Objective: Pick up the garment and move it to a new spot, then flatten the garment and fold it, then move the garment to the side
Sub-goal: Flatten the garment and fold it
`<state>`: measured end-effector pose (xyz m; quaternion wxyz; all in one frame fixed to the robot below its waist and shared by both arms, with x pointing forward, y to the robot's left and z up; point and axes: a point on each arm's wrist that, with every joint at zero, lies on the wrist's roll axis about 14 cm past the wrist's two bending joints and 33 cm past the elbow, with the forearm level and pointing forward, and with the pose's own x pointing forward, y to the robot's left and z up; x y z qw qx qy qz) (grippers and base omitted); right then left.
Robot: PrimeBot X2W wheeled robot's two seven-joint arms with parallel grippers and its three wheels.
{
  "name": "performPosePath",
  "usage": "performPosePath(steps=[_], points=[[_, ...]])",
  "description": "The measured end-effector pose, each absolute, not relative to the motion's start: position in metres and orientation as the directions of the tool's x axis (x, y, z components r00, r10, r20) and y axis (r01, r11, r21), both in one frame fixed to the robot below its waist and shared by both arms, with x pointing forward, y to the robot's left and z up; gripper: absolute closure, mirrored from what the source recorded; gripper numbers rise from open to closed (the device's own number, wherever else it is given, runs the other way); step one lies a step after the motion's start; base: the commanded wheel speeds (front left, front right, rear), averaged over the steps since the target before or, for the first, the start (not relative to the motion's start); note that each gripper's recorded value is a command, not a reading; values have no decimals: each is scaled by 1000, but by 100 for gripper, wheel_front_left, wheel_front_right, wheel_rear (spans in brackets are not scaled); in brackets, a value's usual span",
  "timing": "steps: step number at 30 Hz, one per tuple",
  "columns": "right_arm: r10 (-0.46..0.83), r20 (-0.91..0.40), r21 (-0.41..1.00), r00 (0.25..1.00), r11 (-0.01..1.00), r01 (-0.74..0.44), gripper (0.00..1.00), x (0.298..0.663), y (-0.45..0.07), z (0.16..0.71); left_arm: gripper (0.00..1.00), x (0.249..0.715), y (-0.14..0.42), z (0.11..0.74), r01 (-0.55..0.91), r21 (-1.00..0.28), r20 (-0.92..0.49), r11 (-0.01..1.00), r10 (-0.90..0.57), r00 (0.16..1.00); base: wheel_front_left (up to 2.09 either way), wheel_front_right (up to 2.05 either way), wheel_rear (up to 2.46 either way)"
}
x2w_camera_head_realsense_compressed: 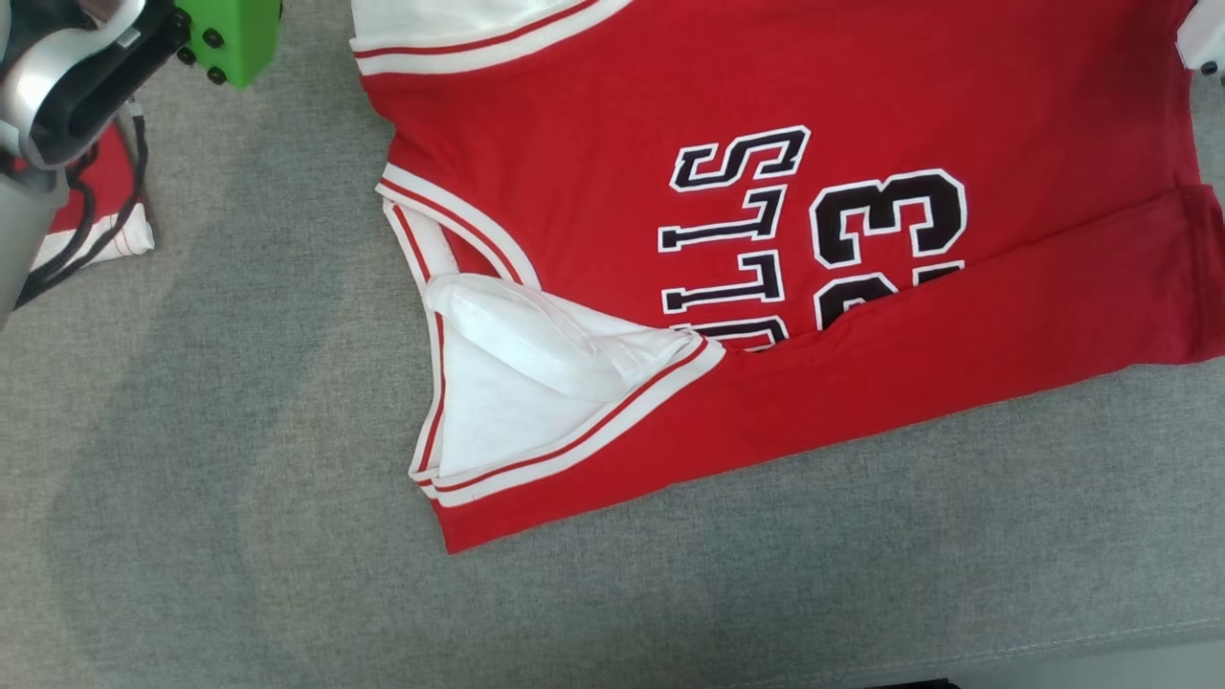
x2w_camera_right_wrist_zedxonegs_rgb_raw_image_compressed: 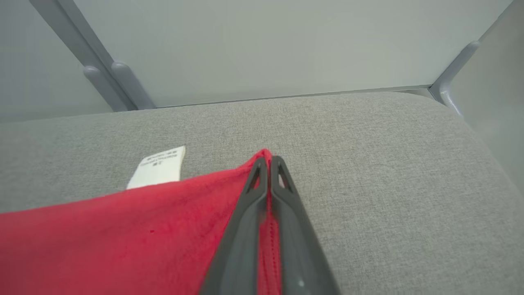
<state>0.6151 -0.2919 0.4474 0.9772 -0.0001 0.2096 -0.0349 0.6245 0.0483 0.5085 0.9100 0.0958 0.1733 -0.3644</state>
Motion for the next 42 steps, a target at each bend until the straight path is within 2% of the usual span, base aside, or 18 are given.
performPosePath(steps=[7, 14, 27, 42], points=[[-31, -394, 88, 919, 993, 72, 100, 600, -290, 447, 100, 603, 58, 510, 692, -33, -363, 721, -653, 664, 0, 0, 0], [8, -353, 129, 936, 991, 40, 100, 589, -288, 451, 100, 577, 66, 511, 672, -123, -322, 730, -670, 669, 0, 0, 0], [74, -296, 134, 952, 990, -36, 100, 556, -287, 453, 100, 514, 68, 495, 627, -282, -301, 726, -688, 661, 0, 0, 0], [75, -269, 164, 960, 986, -32, 100, 514, -295, 441, 100, 453, 61, 487, 591, -410, -280, 694, -713, 643, 0, 0, 0]])
